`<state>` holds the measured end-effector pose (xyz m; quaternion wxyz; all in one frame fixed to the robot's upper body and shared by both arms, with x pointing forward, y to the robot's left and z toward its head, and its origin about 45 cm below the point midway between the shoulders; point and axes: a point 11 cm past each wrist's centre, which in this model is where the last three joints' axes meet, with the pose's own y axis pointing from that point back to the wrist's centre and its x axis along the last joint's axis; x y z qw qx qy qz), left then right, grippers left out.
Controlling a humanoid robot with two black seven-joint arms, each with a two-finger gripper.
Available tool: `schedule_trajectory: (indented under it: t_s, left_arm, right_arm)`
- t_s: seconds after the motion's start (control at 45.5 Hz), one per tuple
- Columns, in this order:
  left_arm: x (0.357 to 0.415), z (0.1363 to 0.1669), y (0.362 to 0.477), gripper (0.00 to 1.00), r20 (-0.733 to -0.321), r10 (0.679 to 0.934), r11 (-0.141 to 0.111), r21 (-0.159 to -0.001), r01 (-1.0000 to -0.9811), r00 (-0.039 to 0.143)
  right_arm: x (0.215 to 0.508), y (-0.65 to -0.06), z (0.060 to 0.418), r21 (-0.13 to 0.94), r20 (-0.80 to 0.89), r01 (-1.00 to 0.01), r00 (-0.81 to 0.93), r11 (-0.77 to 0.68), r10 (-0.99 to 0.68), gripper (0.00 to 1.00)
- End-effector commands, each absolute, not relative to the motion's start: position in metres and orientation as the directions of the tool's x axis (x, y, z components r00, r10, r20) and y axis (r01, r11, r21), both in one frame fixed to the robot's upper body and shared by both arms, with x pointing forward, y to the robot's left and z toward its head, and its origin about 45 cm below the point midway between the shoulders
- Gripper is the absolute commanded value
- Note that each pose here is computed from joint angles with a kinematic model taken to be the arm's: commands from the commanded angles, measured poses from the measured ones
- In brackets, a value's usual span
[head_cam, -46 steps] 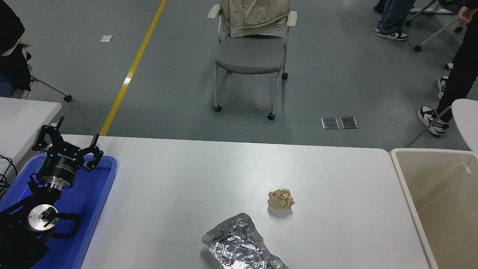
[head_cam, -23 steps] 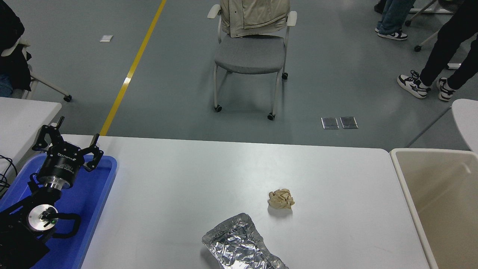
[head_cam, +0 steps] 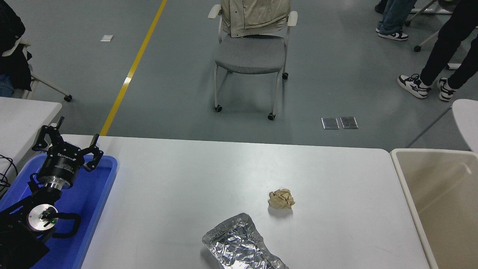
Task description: Clean the table surface
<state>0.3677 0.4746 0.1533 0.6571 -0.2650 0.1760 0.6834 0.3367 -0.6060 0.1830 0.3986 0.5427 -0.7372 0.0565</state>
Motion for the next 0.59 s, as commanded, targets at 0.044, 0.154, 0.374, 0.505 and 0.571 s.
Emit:
schedule_trajectory:
  t_s: [0.044,0.154,0.374,0.505,0.571]
  left_arm:
    - [0.3677,0.1534,0.475,1.0,-0.593,0.805,-0.075,-0.108,-0.9914,0.004]
    - [0.3677,0.1534,0.475,1.0,-0.593,0.805,-0.075,-0.108,-0.9914,0.004]
    - [0.3677,0.1534,0.475,1.0,-0.593,0.805,-0.075,-0.108,-0.9914,0.004]
    - [0.3677,0.1534,0.475,1.0,-0.593,0.805,-0.075,-0.108,-0.9914,0.004]
    - [0.3677,0.1534,0.475,1.0,-0.593,0.805,-0.075,-0.108,-0.9914,0.004]
  right_arm:
    - [0.348,-0.583,0.207,0.23,0.333,-0.913,-0.253,0.338,-0.908,0.97]
    - [0.349,-0.576,0.209,0.202,0.262,-0.923,-0.272,0.328,-0.926,0.98]
    - [0.341,-0.546,0.196,0.194,0.097,-0.948,-0.239,0.254,-0.966,0.98]
    - [0.341,-0.508,0.188,0.146,-0.055,-0.97,-0.206,0.196,-0.977,0.98]
    - [0.338,-0.492,0.183,0.124,-0.116,-0.977,-0.19,0.175,-0.975,0.98]
